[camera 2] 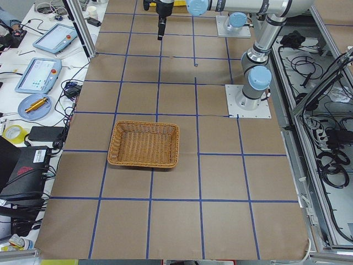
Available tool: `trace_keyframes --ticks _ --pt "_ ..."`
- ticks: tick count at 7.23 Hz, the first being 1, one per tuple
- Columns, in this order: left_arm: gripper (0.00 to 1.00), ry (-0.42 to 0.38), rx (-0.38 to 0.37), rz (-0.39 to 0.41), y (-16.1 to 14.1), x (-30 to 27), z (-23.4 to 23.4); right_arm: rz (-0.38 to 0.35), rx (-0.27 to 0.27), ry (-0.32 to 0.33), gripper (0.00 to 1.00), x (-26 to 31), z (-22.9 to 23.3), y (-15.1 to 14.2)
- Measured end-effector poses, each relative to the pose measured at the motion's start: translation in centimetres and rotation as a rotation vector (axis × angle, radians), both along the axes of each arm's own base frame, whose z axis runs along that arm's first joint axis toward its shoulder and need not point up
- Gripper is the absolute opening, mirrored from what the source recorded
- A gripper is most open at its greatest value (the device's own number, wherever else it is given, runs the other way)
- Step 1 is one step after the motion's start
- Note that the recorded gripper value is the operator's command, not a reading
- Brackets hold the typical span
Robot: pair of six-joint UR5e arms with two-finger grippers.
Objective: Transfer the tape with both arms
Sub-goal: 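Move the right gripper over the yellow basket toward the yellow tape roll, then lower the right gripper and grasp the yellow tape roll by its rim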
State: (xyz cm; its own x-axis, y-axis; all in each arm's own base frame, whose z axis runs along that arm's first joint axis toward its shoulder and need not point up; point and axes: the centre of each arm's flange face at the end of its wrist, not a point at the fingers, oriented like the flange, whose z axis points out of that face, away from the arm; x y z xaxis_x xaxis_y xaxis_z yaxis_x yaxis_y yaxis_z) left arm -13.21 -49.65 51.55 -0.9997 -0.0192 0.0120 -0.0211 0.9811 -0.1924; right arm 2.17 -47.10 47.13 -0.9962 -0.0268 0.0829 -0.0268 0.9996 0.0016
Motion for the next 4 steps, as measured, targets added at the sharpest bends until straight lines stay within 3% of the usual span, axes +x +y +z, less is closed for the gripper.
trace_keyframes --ticks 1,4 --pt "1.0 0.0 0.0 0.0 0.0 0.0 0.0 -0.031 -0.014 -0.001 1.0 -4.8 -0.6 -1.0" --pt "1.0 0.001 -0.001 0.0 0.0 0.0 0.0 -0.242 -0.115 -0.011 1.0 -20.9 -7.1 -5.4"
